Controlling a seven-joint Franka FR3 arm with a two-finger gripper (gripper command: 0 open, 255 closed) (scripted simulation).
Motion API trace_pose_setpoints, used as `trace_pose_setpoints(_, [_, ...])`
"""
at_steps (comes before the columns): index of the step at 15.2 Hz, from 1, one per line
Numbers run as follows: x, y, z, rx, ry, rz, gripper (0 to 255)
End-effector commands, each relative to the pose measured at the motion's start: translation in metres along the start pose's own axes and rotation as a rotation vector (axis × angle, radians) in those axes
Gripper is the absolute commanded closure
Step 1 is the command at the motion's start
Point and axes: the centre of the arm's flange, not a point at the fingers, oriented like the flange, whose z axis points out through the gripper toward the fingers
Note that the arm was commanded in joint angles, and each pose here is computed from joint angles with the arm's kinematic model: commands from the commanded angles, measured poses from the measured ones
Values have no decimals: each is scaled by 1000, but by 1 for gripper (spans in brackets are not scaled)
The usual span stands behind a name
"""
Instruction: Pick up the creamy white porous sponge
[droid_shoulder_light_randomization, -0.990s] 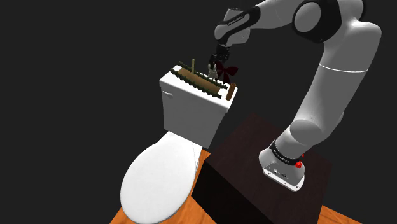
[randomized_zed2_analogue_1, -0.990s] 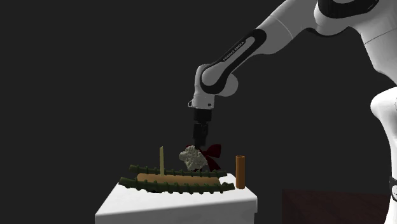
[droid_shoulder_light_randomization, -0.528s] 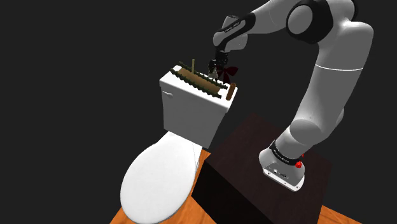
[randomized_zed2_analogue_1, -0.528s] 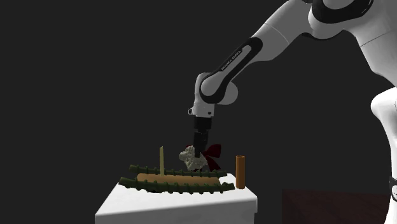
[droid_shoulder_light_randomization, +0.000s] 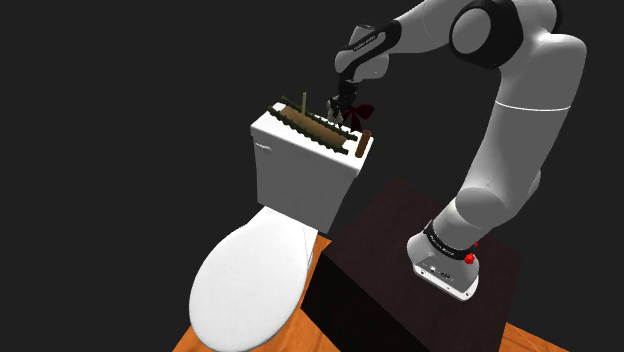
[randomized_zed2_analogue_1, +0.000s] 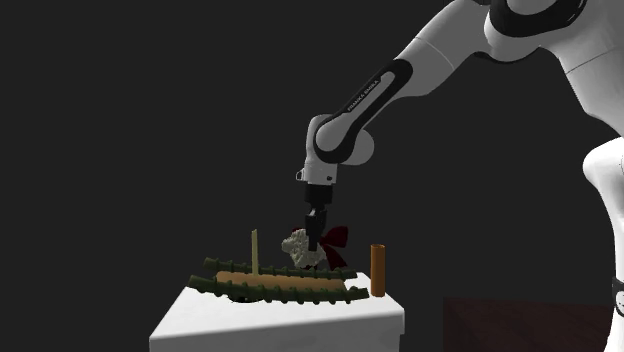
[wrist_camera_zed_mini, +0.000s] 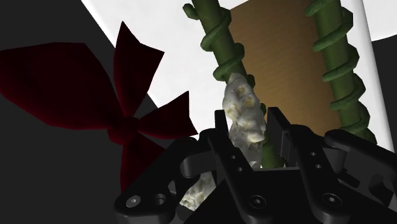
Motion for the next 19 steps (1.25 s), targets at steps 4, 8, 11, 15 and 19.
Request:
trace_pose_setpoints(4, [1,-1,-10,0,0,-1,255])
trace_pose_setpoints(8, [3,-1,-31,0,0,-1,255])
trace_pose_setpoints(11, [4,-1,-47,0,0,-1,255])
trace_pose_setpoints(15, [6,-1,-68,0,0,-1,255])
trace_pose_setpoints(19, [7,-1,-80,0,0,-1,255])
